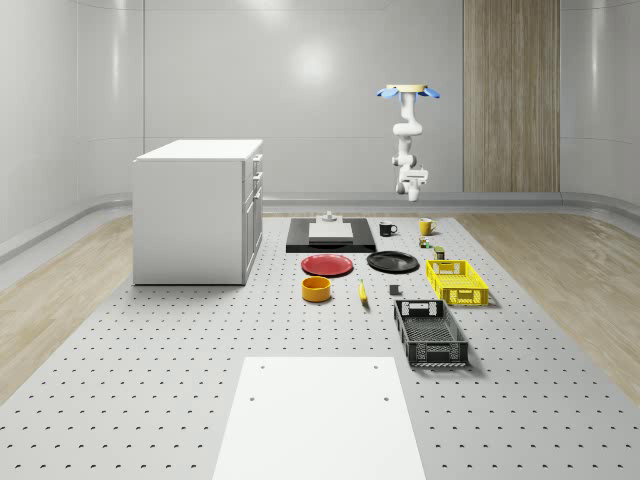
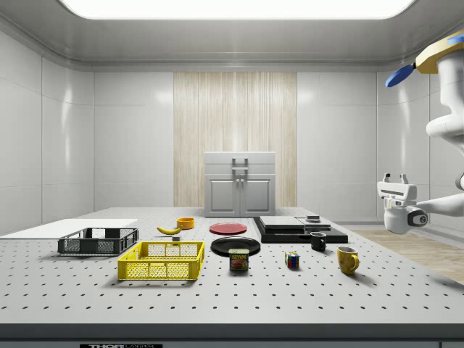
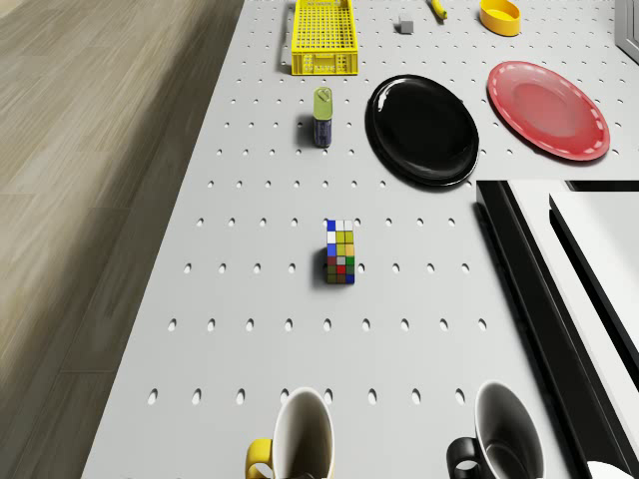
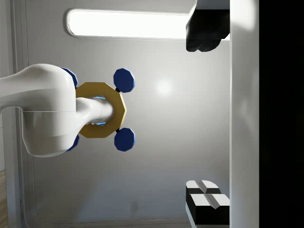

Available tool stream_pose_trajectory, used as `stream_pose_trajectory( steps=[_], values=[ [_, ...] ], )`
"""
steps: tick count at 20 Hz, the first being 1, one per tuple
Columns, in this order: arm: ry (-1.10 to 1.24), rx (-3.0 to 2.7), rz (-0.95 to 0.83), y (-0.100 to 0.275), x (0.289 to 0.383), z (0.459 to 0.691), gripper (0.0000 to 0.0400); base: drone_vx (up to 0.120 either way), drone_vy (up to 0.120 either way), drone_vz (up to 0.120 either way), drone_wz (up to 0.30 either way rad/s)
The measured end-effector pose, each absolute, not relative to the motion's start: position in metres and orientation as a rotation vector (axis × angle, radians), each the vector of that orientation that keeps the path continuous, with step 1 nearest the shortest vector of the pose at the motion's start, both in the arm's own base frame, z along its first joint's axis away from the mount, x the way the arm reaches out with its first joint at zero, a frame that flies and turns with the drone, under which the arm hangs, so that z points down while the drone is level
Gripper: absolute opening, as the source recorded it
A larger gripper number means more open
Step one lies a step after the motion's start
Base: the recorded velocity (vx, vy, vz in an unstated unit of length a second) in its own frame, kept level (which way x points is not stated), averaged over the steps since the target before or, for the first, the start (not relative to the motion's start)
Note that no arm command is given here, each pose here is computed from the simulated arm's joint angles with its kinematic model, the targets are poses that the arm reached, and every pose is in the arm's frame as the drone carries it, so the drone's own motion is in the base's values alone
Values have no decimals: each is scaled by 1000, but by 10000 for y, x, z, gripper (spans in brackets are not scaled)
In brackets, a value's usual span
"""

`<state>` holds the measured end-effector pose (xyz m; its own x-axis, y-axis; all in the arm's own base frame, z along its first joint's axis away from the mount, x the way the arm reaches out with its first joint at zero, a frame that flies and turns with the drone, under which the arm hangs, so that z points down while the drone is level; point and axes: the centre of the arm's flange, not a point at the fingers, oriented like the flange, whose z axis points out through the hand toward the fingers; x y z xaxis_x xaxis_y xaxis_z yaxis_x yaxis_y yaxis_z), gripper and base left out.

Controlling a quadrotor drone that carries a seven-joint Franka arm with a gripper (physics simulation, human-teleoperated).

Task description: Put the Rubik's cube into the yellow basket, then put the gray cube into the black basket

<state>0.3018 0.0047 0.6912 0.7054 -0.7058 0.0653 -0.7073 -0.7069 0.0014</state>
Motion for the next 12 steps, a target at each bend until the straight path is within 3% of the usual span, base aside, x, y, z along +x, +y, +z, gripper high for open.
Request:
stream_pose_trajectory(
  steps=[12],
  values=[
    [-1082, 2605, 265, 346, 3012, 6849, 400, 120, 0, 0, 0]
  ],
)
